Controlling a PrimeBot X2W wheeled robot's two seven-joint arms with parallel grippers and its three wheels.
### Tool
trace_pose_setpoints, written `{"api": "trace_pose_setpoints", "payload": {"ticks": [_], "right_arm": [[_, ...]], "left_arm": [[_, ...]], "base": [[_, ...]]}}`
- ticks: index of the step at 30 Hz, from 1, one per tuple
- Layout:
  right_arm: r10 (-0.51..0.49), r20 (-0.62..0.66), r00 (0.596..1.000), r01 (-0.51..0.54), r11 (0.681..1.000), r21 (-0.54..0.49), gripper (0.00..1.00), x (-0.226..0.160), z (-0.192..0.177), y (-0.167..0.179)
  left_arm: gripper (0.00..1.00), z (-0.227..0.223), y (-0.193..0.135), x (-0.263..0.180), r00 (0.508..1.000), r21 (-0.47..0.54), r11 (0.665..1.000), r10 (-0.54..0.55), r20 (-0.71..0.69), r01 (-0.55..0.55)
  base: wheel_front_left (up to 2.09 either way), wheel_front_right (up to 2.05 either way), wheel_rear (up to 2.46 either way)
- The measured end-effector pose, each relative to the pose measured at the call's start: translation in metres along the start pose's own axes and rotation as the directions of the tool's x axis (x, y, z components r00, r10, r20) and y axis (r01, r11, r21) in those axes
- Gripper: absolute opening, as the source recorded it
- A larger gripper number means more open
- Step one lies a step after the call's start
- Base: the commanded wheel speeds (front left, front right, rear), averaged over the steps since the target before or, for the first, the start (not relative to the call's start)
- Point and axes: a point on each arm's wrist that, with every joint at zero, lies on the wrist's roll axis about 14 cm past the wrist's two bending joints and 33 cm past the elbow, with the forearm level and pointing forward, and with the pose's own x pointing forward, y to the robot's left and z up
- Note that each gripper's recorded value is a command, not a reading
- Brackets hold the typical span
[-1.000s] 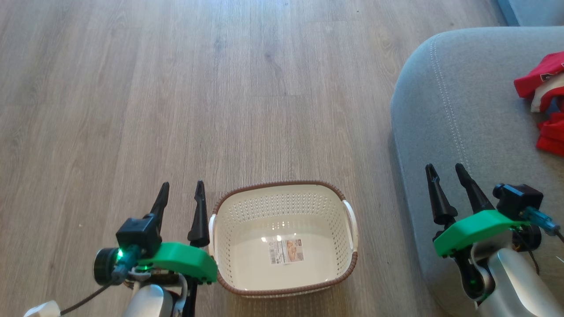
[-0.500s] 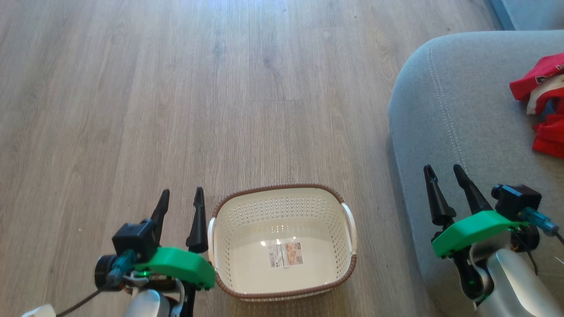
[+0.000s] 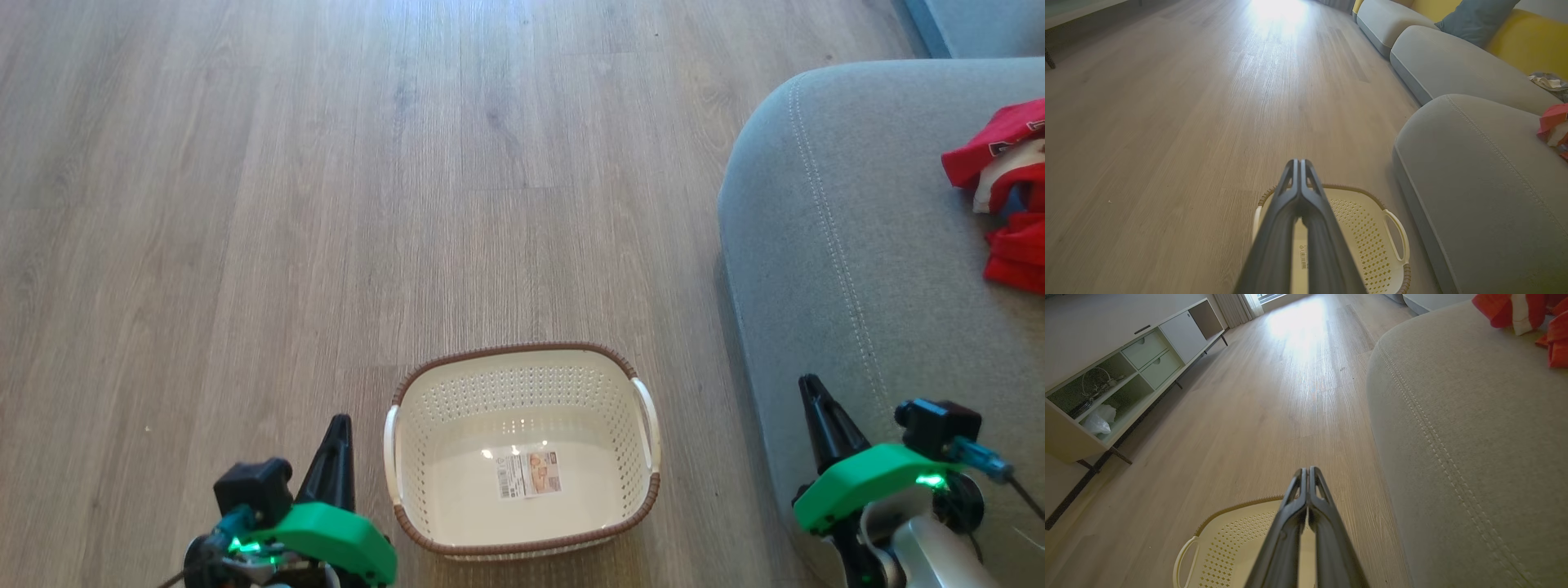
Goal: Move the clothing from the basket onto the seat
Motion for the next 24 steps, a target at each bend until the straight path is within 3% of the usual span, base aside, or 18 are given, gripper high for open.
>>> {"api": "trace_pose_setpoints", "payload": {"ticks": [24], "right_arm": [[-0.048,0.038,0.998,0.037,0.97,0.241,0.0,0.004,0.017,-0.003]], "left_arm": [[0.0,-0.004,0.011,0.002,0.998,-0.255,0.966,0.023,-0.063,-0.039]], "base": [[0.0,0.0,0.0]]}}
